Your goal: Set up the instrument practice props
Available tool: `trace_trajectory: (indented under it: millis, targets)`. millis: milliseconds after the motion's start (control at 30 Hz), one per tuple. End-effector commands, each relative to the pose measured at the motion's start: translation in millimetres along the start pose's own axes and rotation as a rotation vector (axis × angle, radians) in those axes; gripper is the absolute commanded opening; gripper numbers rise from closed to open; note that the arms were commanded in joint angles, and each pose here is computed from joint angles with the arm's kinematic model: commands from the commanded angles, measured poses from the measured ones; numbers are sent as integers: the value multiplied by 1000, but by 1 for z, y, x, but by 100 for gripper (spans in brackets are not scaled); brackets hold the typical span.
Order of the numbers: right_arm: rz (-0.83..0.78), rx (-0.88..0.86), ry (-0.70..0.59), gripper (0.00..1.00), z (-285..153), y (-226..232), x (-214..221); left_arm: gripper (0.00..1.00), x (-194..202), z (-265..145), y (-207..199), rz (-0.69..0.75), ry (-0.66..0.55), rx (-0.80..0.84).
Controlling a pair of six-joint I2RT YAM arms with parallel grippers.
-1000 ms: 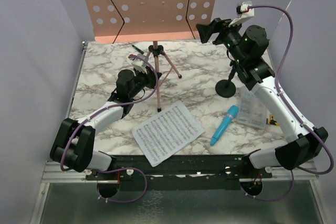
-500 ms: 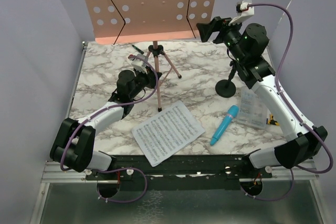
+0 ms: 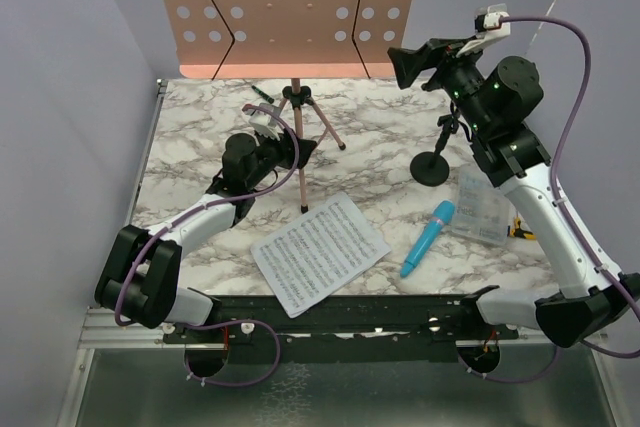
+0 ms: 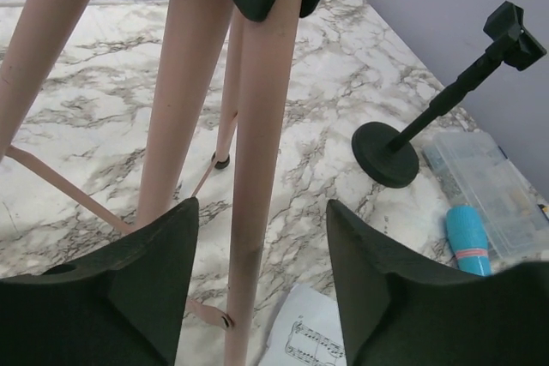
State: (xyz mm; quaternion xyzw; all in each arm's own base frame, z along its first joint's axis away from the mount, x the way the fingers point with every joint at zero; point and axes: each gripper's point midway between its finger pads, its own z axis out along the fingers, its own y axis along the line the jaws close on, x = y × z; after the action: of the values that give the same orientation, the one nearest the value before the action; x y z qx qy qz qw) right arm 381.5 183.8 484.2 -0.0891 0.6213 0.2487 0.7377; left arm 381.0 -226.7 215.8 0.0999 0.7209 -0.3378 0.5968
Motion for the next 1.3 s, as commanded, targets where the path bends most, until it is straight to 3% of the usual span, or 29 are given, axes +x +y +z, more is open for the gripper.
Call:
trace_trajectory:
  millis: [0, 233, 267, 300, 567, 800, 1033, 1267]
  targets:
    - [-27, -3, 58, 100, -10, -2, 15, 68, -18, -2, -16, -34, -39, 47]
    - [-22, -6, 88, 100, -27, -1, 22, 86, -34, -12, -21, -78, -85, 35]
    - [-18, -10, 95, 100, -30, 0, 24, 97, -35, -14, -18, -89, -94, 12]
    - [-13, -14, 98, 100, -35, 1, 24, 99, -36, -16, -14, -103, -104, -13]
    - [48, -56, 162, 100, -73, 12, 46, 99, -28, -44, 5, -136, -131, -134]
    - [140, -59, 295, 100, -113, 14, 101, 99, -6, -79, 19, -162, -110, -233]
    - [250, -33, 402, 100, -149, 13, 153, 99, 24, -116, 31, -342, -106, -343]
    - [403, 4, 524, 100, -173, 13, 214, 99, 60, -148, 34, -472, -17, -420]
